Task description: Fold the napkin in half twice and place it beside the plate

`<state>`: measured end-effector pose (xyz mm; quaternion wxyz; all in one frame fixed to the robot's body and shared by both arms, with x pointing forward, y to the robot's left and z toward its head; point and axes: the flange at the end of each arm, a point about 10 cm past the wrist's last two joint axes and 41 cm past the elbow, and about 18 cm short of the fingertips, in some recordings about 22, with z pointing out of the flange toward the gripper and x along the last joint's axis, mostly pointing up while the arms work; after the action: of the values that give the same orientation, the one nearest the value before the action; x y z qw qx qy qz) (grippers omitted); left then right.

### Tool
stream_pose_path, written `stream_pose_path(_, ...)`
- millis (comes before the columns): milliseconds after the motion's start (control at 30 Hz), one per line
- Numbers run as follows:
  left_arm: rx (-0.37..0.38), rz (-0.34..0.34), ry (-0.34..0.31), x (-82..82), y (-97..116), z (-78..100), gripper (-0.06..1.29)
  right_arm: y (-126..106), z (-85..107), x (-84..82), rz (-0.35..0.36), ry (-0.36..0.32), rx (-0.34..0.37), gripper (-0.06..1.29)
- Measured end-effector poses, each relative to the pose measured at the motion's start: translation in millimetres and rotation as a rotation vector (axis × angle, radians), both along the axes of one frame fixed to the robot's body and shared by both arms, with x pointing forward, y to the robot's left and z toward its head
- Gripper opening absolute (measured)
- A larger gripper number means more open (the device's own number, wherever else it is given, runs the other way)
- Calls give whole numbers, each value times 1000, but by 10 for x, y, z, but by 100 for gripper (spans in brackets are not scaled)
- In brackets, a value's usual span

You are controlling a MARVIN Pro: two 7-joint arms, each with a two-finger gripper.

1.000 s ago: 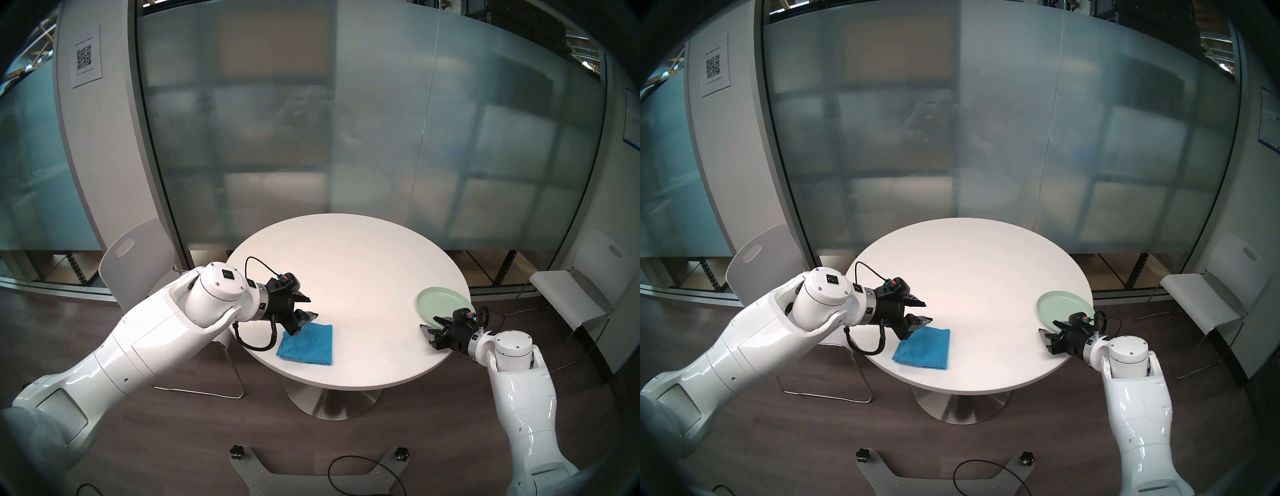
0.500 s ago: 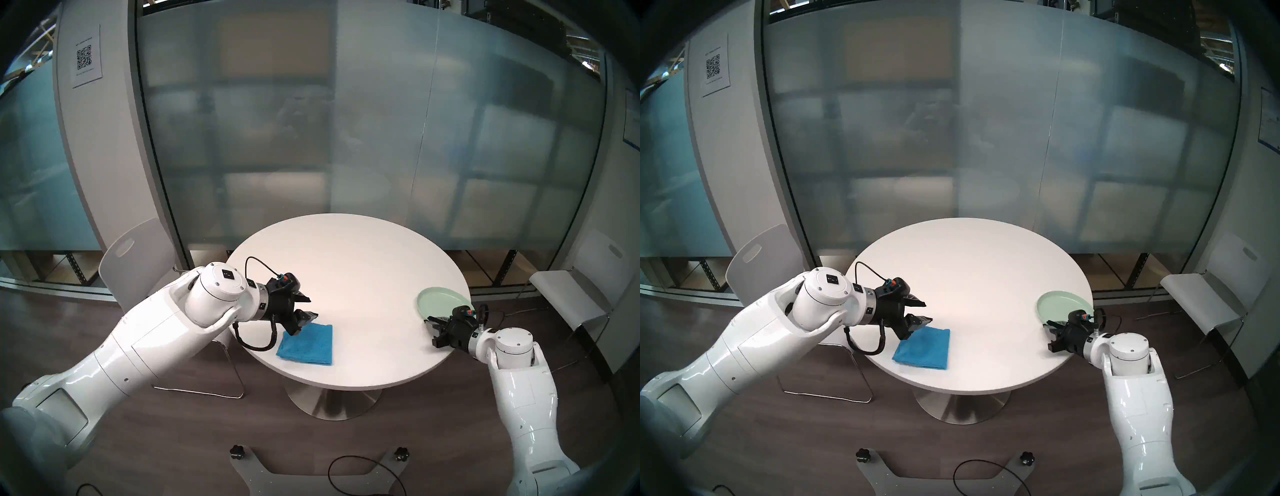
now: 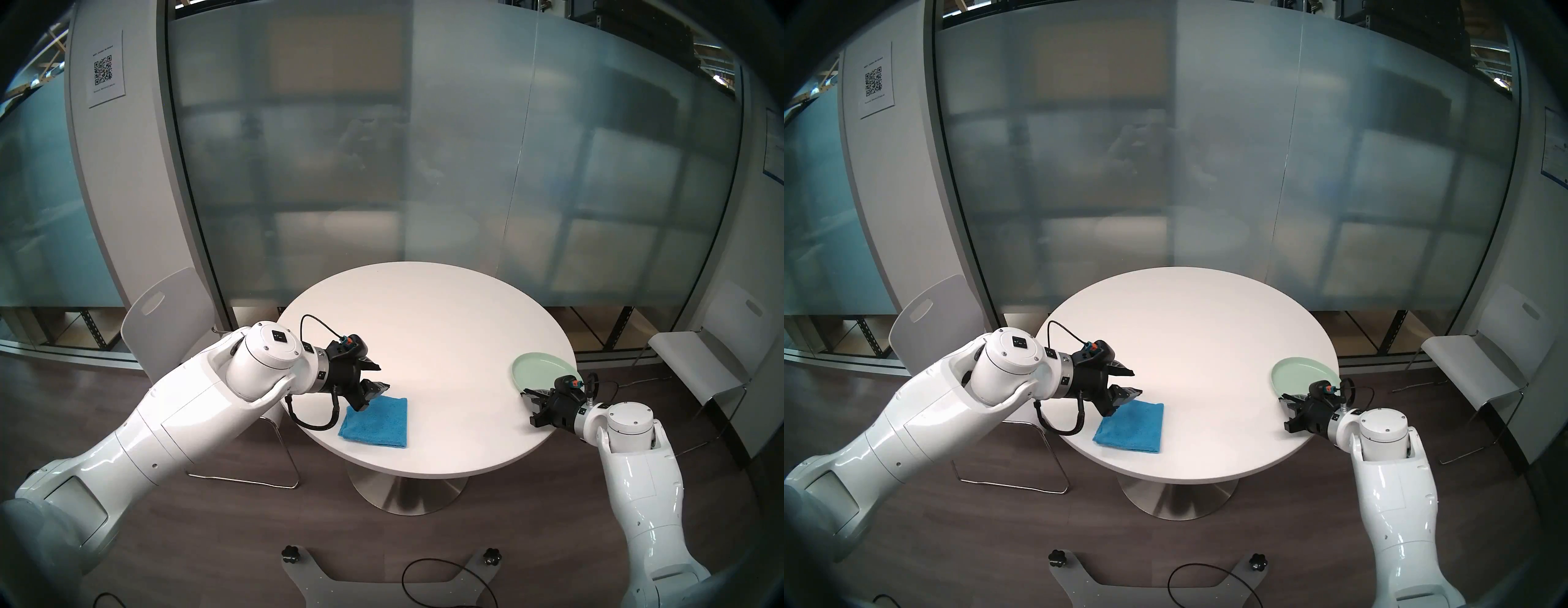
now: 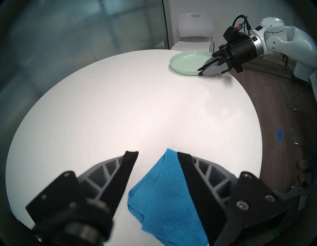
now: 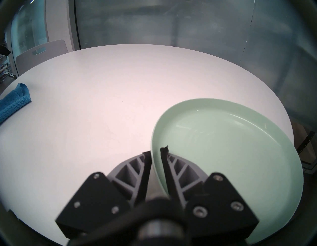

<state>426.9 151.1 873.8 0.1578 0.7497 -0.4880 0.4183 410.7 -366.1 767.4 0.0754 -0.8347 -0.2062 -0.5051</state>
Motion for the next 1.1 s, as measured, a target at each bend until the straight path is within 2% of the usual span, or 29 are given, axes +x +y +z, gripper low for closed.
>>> stream_pose_path(133,0,0,0,0,0,0,74,-5,3,2,-3,-3,-3,33)
stream_pose_path(300,0,0,0,0,0,0,74,-6,10,5,-4,-5,-3,17)
stream_pose_path(633,0,0,0,0,-1,0,74,42,55,-23,26,-12,5,8)
stream_pose_path(700,0,0,0,0,-1,0,74,59,58,-38,33,-11,8,-2)
stream_pose_path(1100,0,0,0,0,-1,0,74,275,77,-182,93,2,35,-2)
